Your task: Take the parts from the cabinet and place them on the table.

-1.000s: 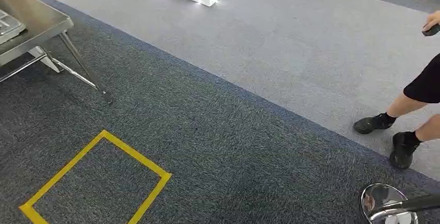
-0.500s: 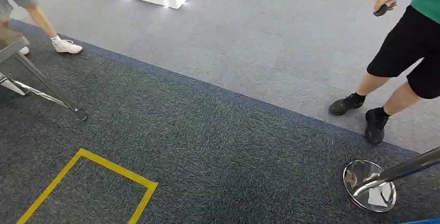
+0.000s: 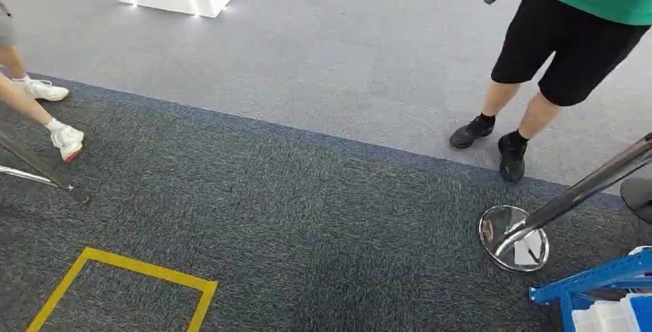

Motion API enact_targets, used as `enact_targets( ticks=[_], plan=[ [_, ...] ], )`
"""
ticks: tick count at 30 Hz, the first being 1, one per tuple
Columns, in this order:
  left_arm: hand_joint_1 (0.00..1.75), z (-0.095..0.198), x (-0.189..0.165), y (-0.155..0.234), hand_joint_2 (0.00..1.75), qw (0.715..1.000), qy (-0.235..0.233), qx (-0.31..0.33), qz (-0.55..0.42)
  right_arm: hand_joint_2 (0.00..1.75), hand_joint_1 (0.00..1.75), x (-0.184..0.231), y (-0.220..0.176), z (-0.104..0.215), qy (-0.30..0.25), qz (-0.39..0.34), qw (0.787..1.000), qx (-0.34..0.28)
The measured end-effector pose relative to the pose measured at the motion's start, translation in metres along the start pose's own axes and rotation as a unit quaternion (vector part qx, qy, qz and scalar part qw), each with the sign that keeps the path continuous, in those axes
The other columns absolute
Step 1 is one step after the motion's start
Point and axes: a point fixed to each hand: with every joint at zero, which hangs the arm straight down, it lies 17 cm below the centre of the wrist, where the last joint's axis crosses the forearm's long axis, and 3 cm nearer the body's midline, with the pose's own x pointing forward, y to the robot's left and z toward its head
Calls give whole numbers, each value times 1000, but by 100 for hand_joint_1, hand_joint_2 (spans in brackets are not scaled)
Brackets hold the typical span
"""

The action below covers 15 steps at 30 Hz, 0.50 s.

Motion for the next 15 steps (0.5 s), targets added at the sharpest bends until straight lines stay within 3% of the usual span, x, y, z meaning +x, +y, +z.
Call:
enact_targets(
  ticks=[15],
  plan=[
    [0,-1,1,8,175,1000,-4,12,-2,0,0,1,8,1,-3,-7,1000,4]
  ],
)
